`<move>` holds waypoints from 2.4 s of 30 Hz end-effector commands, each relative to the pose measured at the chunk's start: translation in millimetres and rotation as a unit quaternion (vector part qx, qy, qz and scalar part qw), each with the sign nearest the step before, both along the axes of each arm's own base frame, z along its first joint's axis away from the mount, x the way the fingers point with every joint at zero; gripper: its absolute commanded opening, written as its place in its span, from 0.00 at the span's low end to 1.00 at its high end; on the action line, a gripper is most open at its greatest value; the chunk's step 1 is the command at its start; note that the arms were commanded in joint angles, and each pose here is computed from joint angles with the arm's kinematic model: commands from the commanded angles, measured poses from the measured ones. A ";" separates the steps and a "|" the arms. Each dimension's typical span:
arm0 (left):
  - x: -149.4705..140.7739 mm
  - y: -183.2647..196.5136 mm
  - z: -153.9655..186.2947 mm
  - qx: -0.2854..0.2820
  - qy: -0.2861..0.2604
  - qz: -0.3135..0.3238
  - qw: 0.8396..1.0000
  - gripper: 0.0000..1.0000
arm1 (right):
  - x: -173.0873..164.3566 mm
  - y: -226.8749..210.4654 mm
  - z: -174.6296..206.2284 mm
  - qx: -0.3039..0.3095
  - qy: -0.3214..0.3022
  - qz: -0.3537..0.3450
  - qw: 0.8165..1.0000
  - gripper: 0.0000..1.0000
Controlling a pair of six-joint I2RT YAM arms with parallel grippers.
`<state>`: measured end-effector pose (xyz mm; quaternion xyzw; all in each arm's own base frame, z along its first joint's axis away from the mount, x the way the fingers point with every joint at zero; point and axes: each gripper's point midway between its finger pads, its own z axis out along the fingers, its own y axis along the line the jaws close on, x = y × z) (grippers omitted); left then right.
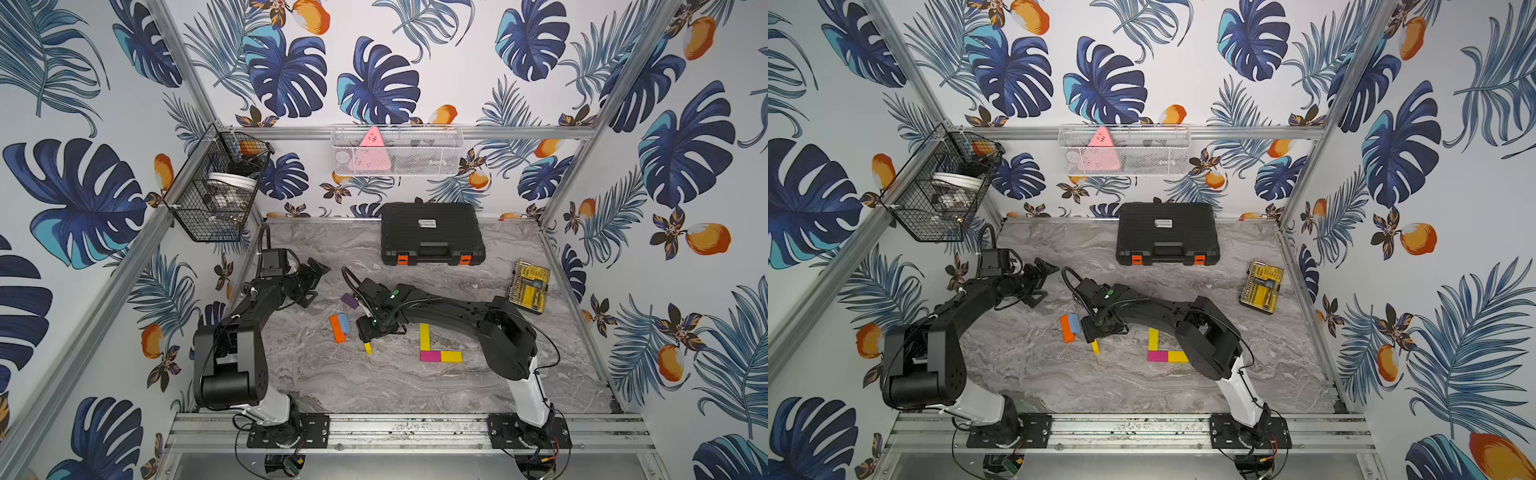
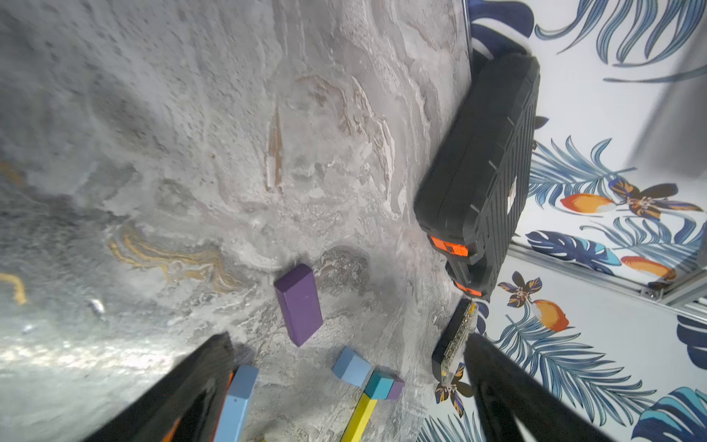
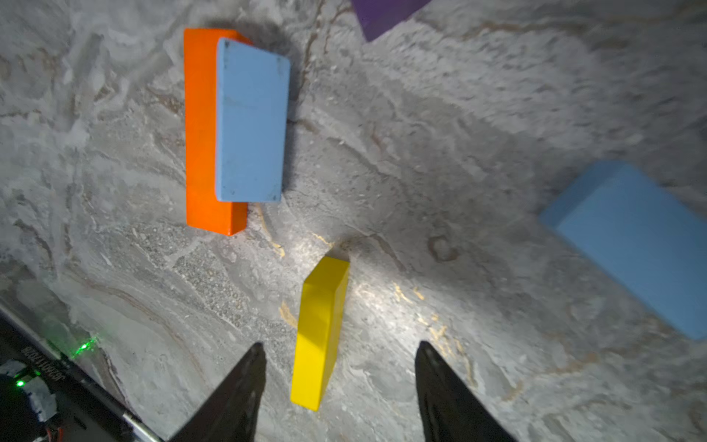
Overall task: Assemble the letter c with building blocks
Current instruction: Adjust the building block at the center of the board.
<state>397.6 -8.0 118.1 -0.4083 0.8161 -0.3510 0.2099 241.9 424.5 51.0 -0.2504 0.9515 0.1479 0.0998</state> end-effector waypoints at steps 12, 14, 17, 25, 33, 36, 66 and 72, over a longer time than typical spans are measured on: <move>-1.3 2.0 1.2 -0.022 -0.007 0.007 1.000 0.99 | 2.2 -0.1 -9.3 -0.074 -0.047 0.050 0.995 0.08; -2.7 1.6 0.2 -0.022 -0.006 0.006 1.000 0.99 | 11.2 0.4 -0.9 -0.080 -0.068 0.056 0.993 0.07; -2.8 1.4 0.4 -0.023 -0.006 0.007 1.000 0.99 | 29.0 1.0 11.3 -0.098 -0.114 0.064 0.987 0.08; -2.3 3.2 1.0 -0.020 -0.004 0.010 1.000 0.99 | 70.4 -10.6 9.2 -0.181 -0.221 0.076 0.955 0.10; -2.3 4.2 1.8 -0.022 -0.006 0.014 1.000 0.99 | 58.1 -14.1 -3.6 -0.207 -0.228 0.088 0.947 0.50; -2.9 3.7 1.7 -0.022 -0.006 0.014 1.000 0.99 | 44.1 -9.2 -0.7 -0.183 -0.218 0.087 0.955 0.62; -15.6 -57.4 -16.0 -0.023 0.008 -0.062 0.998 0.99 | 31.4 -49.2 -6.0 -0.061 -0.060 -0.065 0.994 0.74; -12.7 -55.7 -14.2 -0.015 0.009 -0.062 0.998 0.99 | 20.7 -33.3 -16.1 -0.011 -0.002 -0.091 0.996 0.75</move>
